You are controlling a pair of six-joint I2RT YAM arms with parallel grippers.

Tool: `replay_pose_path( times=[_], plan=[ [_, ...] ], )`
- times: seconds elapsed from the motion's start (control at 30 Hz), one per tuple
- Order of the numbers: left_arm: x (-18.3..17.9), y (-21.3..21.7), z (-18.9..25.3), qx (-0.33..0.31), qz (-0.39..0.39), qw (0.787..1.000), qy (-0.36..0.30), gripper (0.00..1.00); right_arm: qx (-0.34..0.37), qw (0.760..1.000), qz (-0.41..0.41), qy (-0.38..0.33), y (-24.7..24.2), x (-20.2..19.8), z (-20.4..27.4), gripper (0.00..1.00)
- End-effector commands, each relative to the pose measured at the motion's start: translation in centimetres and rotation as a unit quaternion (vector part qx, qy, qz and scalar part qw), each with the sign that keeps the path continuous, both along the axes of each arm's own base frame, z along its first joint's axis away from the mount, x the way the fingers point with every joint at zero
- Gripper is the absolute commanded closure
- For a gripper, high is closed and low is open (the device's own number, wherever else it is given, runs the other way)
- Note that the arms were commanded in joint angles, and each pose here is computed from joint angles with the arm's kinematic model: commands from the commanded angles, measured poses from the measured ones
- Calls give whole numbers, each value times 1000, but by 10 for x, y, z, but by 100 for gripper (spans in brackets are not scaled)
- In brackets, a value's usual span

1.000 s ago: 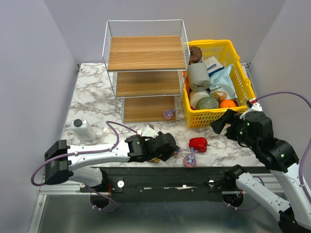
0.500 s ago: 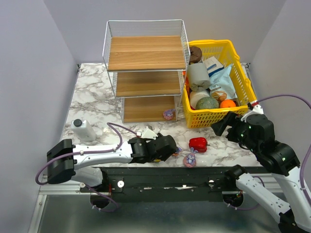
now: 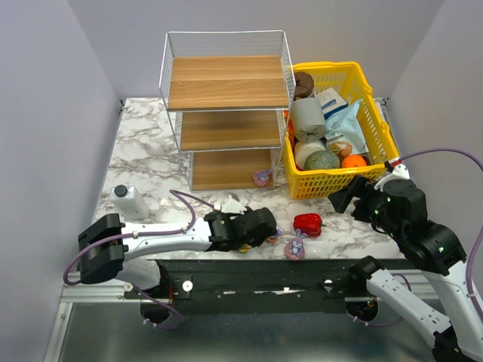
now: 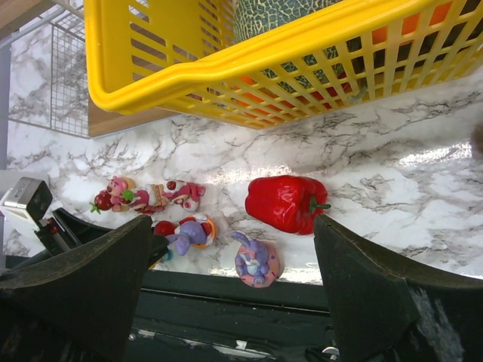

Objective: Place and organize the plastic toys onto the shelf

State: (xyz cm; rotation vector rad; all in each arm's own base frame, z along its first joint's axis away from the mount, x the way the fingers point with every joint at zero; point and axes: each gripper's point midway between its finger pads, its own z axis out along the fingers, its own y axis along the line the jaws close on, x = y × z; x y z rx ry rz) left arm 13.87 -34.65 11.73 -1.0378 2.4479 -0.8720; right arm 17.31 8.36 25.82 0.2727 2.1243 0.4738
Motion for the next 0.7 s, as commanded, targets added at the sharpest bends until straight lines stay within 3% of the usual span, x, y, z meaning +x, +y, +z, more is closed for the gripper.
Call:
replay_pose_path(
  times=[0.0,0.3,0.47,0.67],
  plan=[
    [17,-5,13,-77,128,988,44,67,-23,1000,-5,2,-8,-2,-8,6],
    [18,-6,13,-79,133,987,48,81,-31,1000,-2,2,-8,-1,-8,6],
    [18,-8,16,-82,138,986,56,99,-35,999,-3,0,-9,0,-7,6],
    [18,-6,31,-65,143,986,60,100,-35,999,-5,-7,-10,0,-1,6]
  ],
)
